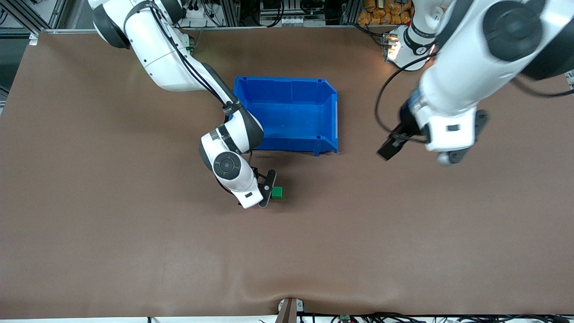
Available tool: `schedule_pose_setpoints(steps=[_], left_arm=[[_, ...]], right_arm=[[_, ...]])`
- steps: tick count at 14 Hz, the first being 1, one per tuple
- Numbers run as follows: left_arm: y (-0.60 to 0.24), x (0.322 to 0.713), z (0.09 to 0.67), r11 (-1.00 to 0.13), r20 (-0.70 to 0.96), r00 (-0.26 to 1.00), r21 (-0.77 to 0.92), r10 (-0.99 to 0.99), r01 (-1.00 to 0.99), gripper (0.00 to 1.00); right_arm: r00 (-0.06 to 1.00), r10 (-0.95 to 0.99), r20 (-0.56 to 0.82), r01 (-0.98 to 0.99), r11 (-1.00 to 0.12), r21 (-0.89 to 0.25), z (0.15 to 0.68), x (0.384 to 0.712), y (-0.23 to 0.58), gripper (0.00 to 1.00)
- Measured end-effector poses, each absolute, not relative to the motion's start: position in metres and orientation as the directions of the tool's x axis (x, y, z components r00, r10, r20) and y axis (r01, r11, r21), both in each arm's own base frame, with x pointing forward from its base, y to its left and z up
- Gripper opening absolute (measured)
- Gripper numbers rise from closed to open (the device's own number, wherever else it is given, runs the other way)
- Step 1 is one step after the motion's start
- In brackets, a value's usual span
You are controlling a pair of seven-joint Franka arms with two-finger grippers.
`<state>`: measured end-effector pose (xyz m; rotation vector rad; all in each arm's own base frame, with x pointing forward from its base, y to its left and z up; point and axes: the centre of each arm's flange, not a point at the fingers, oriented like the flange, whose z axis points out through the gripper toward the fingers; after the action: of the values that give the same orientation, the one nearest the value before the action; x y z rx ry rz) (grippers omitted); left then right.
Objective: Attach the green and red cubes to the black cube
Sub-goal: 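Open both grippers and release the red and green cubes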
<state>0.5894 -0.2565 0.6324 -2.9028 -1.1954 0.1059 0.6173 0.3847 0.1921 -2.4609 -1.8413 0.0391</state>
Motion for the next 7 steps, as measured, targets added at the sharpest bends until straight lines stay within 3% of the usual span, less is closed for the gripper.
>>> schedule_pose_setpoints(steps=[1,4,7], left_arm=[[-0.235,0.587,0.647,-0.747,-0.060,0.745,-0.020,0.664,0.664,1.00],[-0.175,0.580,0.678,-0.832,-0.060,0.830,-0.012,0.554,0.554,1.00],[-0.133,0.573,0.700,-0.869,-0.048,0.868,0.000,0.495,0.496,1.00]], right_arm=[[0.283,0.959,0.020,0.957,-0.281,-0.070,0.192,0.617,0.385,0.44],[0.283,0.959,0.019,0.957,-0.281,-0.070,0.191,0.617,0.384,0.75],[0.283,0.959,0.019,0.957,-0.281,-0.069,0.191,0.617,0.384,1.00]])
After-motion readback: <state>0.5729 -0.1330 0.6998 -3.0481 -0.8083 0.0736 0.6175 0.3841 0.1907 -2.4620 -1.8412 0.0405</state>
